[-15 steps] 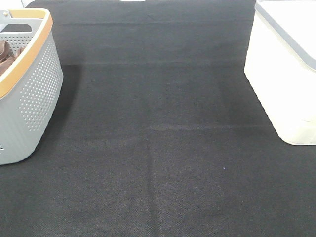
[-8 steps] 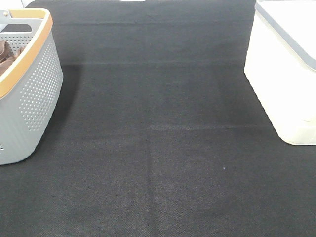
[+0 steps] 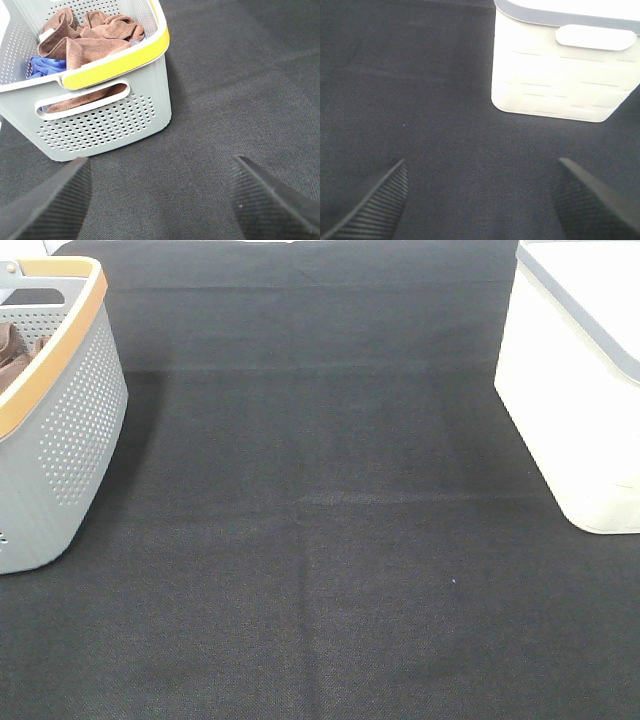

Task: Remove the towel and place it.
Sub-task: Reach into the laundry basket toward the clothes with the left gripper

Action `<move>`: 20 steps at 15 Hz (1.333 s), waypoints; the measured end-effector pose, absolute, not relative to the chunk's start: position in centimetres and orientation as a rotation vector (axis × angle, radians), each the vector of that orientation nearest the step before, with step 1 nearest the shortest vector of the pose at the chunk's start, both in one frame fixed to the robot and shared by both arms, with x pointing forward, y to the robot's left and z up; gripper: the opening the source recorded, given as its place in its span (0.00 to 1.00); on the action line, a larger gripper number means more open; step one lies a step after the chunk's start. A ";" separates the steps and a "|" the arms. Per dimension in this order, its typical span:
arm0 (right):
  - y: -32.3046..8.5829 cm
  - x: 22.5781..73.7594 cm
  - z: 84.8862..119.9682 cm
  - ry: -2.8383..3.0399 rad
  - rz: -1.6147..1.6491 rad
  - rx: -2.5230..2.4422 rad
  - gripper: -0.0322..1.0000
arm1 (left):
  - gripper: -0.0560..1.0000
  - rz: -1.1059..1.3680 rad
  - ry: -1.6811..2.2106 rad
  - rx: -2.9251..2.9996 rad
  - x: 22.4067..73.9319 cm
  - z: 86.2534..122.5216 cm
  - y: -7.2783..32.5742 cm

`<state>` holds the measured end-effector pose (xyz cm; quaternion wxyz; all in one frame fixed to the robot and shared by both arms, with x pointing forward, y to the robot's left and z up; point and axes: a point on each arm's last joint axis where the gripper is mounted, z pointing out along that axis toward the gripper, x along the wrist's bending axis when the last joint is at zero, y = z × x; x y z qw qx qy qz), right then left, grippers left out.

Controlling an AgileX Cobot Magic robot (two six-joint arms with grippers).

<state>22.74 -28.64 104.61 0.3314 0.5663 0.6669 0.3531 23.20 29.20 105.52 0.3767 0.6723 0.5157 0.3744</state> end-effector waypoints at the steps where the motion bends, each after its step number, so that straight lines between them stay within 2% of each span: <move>1: -28.6 22.7 104.6 1.743 0.923 1.480 0.76 | 0.74 0.958 1.319 1.719 23.2 105.5 29.2; 20: -28.6 22.7 104.6 1.743 0.923 1.480 0.76 | 0.74 0.958 1.319 1.719 23.2 105.5 29.2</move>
